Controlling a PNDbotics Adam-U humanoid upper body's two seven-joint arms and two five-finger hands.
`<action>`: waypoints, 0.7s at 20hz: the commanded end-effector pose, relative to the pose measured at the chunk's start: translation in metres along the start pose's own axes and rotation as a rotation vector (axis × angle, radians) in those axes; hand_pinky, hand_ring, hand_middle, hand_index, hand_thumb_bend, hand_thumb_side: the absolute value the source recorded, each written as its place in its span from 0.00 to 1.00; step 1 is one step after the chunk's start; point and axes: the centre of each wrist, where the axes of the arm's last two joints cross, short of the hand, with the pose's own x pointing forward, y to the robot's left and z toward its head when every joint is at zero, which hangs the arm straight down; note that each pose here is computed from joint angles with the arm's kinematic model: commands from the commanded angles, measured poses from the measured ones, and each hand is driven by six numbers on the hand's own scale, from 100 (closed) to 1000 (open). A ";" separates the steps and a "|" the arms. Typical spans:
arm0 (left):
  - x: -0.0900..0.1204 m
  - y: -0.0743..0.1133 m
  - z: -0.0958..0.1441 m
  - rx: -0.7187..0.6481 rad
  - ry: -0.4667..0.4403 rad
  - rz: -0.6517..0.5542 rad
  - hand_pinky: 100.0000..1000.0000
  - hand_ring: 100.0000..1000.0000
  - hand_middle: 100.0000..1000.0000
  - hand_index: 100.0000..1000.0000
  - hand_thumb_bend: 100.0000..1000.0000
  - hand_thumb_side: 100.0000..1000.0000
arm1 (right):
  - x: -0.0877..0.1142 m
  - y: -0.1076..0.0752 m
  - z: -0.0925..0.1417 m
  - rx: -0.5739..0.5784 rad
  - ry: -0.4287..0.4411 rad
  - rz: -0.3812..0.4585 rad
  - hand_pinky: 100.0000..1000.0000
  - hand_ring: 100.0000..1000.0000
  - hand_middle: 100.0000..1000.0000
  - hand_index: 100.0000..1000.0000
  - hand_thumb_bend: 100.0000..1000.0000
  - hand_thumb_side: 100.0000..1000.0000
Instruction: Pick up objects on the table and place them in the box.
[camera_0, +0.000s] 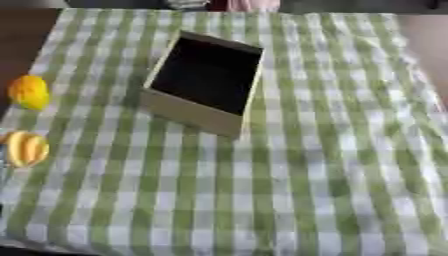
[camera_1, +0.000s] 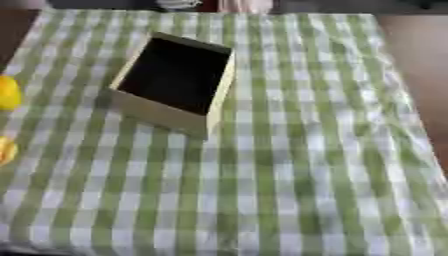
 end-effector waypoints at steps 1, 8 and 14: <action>0.003 0.023 -0.009 -0.134 0.017 -0.190 0.60 0.63 0.59 0.82 0.18 0.65 | 0.007 -0.004 -0.006 0.017 -0.033 0.019 0.90 0.81 0.69 0.88 0.00 0.57; 0.002 0.068 -0.005 -0.486 0.183 -0.561 0.64 0.66 0.63 0.85 0.20 0.66 | 0.007 -0.007 -0.005 0.031 -0.028 0.037 0.90 0.81 0.69 0.88 0.00 0.57; 0.004 0.090 -0.012 -0.874 0.351 -0.895 0.71 0.74 0.69 0.89 0.36 0.45 | 0.007 -0.009 -0.004 0.036 -0.024 0.051 0.90 0.81 0.68 0.88 0.00 0.57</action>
